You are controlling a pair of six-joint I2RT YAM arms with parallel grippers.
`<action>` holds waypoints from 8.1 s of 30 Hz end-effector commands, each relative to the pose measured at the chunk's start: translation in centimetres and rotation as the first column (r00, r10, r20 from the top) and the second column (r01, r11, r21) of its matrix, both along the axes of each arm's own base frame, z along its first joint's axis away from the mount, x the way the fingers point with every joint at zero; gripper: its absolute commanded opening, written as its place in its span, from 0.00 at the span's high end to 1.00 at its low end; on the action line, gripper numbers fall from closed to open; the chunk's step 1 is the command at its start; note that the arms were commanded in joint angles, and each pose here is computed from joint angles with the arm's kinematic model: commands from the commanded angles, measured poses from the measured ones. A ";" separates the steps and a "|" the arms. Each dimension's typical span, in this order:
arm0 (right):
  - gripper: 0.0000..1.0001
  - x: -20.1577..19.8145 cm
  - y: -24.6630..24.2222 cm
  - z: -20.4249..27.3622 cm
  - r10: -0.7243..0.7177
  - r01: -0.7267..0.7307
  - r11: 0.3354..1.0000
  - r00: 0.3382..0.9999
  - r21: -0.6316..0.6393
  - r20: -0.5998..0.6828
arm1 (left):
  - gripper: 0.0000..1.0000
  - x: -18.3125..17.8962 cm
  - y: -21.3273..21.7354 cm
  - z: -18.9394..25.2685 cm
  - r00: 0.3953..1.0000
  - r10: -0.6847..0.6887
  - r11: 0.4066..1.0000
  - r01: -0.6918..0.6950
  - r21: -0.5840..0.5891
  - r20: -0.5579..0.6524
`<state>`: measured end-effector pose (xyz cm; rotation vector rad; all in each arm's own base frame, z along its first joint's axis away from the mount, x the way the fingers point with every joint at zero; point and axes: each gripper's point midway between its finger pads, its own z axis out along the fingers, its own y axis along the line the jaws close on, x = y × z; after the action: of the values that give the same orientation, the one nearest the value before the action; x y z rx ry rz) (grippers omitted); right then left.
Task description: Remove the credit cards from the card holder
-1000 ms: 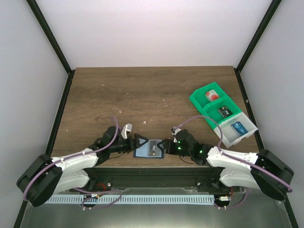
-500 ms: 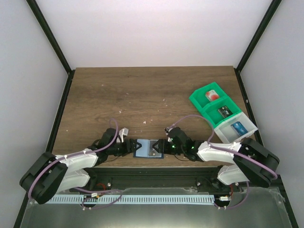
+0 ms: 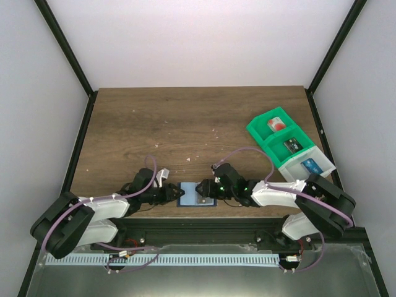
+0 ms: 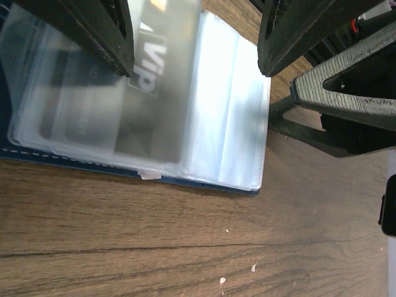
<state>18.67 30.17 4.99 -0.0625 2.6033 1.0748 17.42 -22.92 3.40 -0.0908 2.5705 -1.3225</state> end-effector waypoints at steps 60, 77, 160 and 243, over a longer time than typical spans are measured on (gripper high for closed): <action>0.42 -0.9 0.5 2.5 0.064 -0.064 0.998 0.997 0.003 0.031 | 0.45 0.8 0.2 4.0 0.996 0.067 0.998 -0.067 -0.018 0.053; 0.45 0.0 0.3 -0.1 0.021 -0.020 0.998 1.000 -0.058 0.014 | 0.54 -1.3 0.5 0.3 1.000 0.001 1.000 0.000 -0.021 0.022; 0.55 0.7 0.1 0.3 0.026 -0.020 0.996 0.997 -0.088 0.068 | 0.56 -1.6 0.7 -1.3 1.000 0.014 1.000 -0.014 -0.007 -0.019; 0.78 0.3 8.9 4.5 0.203 -0.196 0.954 0.979 0.227 -0.004 | 0.61 -0.9 2.0 2.3 0.995 0.084 0.996 -0.082 -0.030 0.049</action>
<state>18.94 38.04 8.52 -0.2384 2.5528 1.4132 16.17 -20.14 3.65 -0.2110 2.5226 -1.2534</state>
